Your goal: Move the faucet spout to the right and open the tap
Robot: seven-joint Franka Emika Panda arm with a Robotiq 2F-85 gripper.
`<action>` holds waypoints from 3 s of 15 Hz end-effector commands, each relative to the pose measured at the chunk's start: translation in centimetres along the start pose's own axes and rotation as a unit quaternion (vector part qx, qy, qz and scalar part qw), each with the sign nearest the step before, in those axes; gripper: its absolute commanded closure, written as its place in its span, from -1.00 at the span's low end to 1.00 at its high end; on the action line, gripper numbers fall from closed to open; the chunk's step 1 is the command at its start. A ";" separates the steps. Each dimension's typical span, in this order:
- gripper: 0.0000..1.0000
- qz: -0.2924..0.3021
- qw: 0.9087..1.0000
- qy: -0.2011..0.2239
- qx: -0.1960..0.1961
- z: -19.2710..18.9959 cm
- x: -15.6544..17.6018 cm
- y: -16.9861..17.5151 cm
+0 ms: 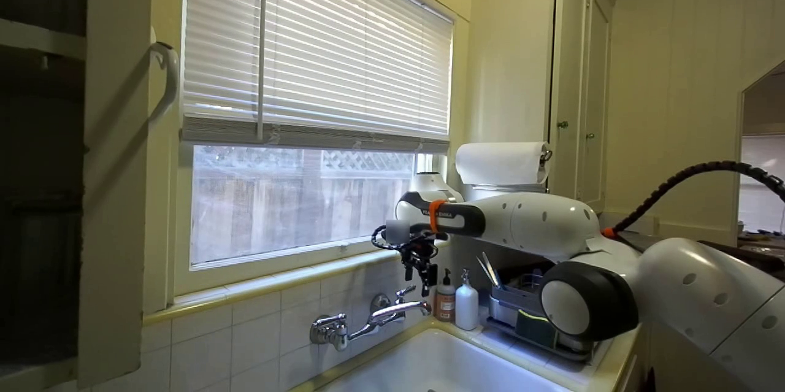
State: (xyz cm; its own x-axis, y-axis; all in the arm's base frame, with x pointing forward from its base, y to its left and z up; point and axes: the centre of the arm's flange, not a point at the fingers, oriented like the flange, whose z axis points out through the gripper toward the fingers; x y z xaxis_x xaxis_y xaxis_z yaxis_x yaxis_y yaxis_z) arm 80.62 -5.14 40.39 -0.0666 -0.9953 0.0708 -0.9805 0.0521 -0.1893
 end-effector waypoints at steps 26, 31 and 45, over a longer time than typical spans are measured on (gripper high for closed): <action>-1.00 -0.051 0.982 -0.038 -0.178 -0.6 -0.9 4.4; -1.00 -0.055 0.998 -0.006 -0.039 -2.4 -0.8 2.3; -1.00 -0.060 0.997 0.025 -0.039 3.1 -0.4 -2.5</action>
State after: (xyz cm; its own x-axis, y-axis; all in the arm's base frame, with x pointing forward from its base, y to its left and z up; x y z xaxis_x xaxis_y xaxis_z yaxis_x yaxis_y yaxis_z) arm 81.08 -5.29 37.39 0.0548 -0.9899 0.1308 -0.9845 -0.0754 -0.1585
